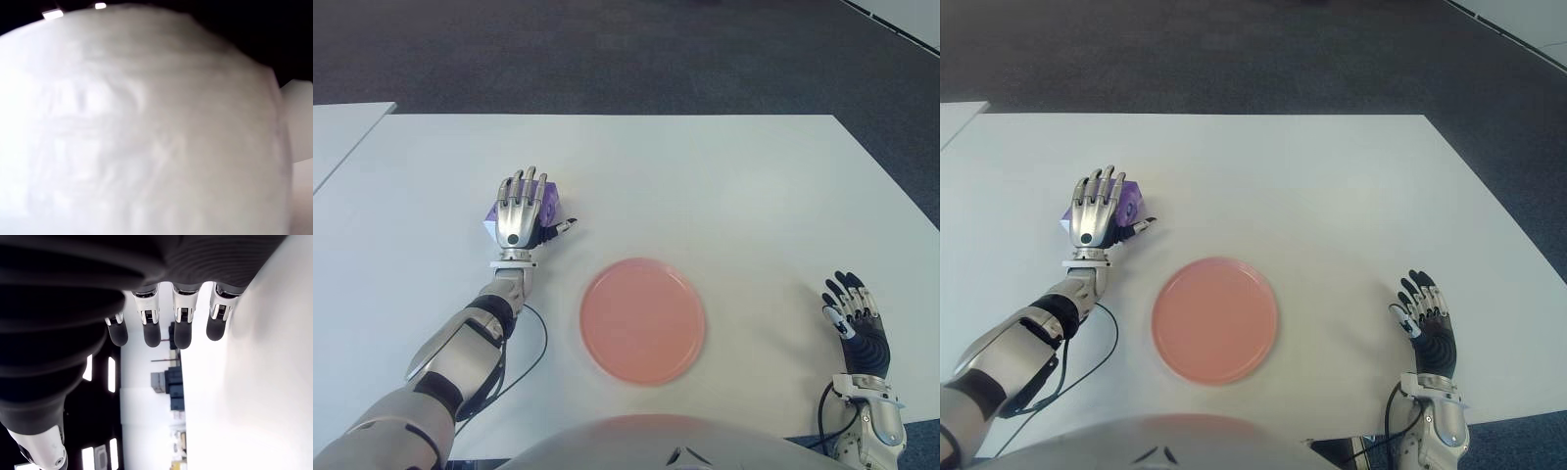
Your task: Put the tissue paper into the plate.
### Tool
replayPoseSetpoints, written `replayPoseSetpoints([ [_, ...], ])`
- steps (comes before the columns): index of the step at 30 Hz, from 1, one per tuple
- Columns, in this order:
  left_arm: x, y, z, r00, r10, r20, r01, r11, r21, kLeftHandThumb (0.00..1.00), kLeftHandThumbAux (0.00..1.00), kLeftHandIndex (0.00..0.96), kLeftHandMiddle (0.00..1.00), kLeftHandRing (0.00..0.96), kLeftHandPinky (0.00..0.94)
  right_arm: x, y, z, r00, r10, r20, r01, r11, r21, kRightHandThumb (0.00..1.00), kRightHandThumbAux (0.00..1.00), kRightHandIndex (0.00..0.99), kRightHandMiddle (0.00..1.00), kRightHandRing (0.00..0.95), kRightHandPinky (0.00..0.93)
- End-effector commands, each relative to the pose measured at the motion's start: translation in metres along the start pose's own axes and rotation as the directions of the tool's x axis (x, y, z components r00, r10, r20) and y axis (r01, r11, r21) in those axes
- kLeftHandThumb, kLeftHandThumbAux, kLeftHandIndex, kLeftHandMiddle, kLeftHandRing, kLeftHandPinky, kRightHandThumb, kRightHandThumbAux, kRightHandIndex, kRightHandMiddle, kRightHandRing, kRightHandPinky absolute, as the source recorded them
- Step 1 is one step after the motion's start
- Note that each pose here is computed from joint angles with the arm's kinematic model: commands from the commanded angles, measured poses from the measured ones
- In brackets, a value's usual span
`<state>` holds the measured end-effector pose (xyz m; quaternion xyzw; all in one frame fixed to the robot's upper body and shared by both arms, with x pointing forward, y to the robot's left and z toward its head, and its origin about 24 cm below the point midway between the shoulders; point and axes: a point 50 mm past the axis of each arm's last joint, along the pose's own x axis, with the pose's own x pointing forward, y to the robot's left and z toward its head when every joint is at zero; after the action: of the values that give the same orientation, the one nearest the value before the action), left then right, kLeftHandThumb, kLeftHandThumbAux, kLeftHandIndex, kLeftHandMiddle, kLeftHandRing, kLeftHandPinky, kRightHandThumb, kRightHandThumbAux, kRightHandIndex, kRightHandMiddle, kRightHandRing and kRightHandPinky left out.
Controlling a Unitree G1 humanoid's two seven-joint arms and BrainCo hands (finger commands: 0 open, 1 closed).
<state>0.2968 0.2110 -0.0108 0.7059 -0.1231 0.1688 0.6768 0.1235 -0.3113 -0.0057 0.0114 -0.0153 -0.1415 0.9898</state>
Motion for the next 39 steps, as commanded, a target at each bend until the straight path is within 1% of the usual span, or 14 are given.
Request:
replayPoseSetpoints([
  [1,-0.018,-0.010,-0.015,0.993,-0.109,-0.049,0.111,0.992,0.056,0.135,0.220,0.000,0.000,0.000,0.000,-0.012,0.005,-0.015,0.997,-0.010,-0.078,0.013,0.999,0.033,0.022,0.689,0.108,0.124,0.101,0.109],
  [10,-0.019,-0.010,-0.022,0.989,-0.134,-0.067,0.140,0.985,0.100,0.119,0.219,0.000,0.000,0.000,0.000,-0.012,0.005,-0.015,0.997,-0.011,-0.078,0.013,0.999,0.033,0.022,0.689,0.108,0.124,0.101,0.109],
  [22,-0.016,-0.006,-0.030,0.993,-0.106,-0.059,0.113,0.985,0.134,0.106,0.218,0.000,0.000,0.000,0.000,-0.013,0.006,-0.016,0.997,-0.010,-0.078,0.013,0.999,0.034,0.022,0.689,0.108,0.124,0.101,0.109],
  [39,-0.012,-0.002,-0.035,0.996,-0.082,-0.033,0.087,0.982,0.168,0.103,0.244,0.000,0.000,0.000,0.000,-0.015,0.008,-0.016,0.997,-0.010,-0.078,0.013,0.999,0.034,0.022,0.689,0.108,0.124,0.101,0.109],
])
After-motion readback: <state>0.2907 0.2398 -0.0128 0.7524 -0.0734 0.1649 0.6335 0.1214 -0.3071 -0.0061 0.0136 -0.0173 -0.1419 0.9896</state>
